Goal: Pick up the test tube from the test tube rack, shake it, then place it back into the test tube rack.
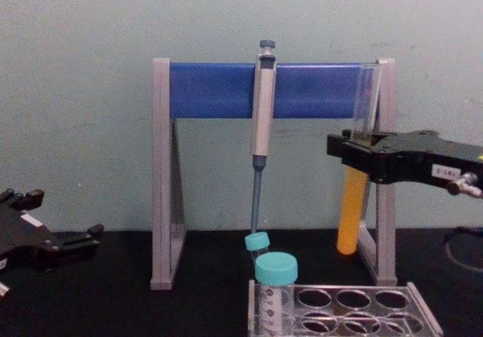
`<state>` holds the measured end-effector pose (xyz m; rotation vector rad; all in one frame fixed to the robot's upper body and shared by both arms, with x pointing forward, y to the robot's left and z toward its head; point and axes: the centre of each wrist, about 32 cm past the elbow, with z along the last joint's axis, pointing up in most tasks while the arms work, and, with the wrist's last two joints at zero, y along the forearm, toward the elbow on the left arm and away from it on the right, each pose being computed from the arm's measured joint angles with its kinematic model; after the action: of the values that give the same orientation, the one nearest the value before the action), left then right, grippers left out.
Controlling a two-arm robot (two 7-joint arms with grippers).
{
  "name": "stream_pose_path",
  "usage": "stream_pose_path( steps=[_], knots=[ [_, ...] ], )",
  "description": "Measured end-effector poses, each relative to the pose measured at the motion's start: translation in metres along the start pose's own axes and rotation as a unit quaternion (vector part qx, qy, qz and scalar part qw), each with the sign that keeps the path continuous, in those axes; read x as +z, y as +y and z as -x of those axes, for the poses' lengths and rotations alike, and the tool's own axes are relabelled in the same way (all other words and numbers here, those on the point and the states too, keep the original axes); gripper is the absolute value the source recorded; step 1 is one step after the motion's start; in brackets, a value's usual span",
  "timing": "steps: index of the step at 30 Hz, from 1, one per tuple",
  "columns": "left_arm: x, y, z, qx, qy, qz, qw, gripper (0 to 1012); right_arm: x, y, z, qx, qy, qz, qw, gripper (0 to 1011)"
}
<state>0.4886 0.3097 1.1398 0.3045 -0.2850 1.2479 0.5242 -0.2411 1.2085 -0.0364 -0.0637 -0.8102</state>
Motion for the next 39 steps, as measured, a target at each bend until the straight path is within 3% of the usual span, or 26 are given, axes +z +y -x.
stream_pose_path(
  steps=[5, 11, 20, 24, 30, 39],
  knots=[
    [0.0, 0.0, 0.0, 0.0, 0.0, 0.0, 1.0, 1001, 0.002, -0.008, -0.002, -0.012, -0.006, 0.0, 0.9999, 232],
    [0.0, 0.0, 0.0, 0.0, 0.0, 0.0, 1.0, 1001, 0.007, -0.03, 0.0, -0.023, -0.022, 0.02, 0.9993, 232],
    [0.0, 0.0, 0.0, 0.0, 0.0, 0.0, 1.0, 1001, 0.013, -0.048, 0.01, 0.012, -0.026, 0.052, 0.9982, 232],
    [0.0, 0.0, 0.0, 0.0, 0.0, 0.0, 1.0, 1001, 0.012, -0.044, 0.016, 0.045, -0.011, 0.05, 0.9977, 232],
    [0.0, 0.0, 0.0, 0.0, 0.0, 0.0, 1.0, 1001, 0.009, -0.025, 0.018, 0.077, 0.013, 0.03, 0.9965, 232],
    [0.0, 0.0, 0.0, 0.0, 0.0, 0.0, 1.0, 1001, 0.003, -0.002, 0.01, 0.044, 0.019, -0.005, 0.9988, 232]
  ],
)
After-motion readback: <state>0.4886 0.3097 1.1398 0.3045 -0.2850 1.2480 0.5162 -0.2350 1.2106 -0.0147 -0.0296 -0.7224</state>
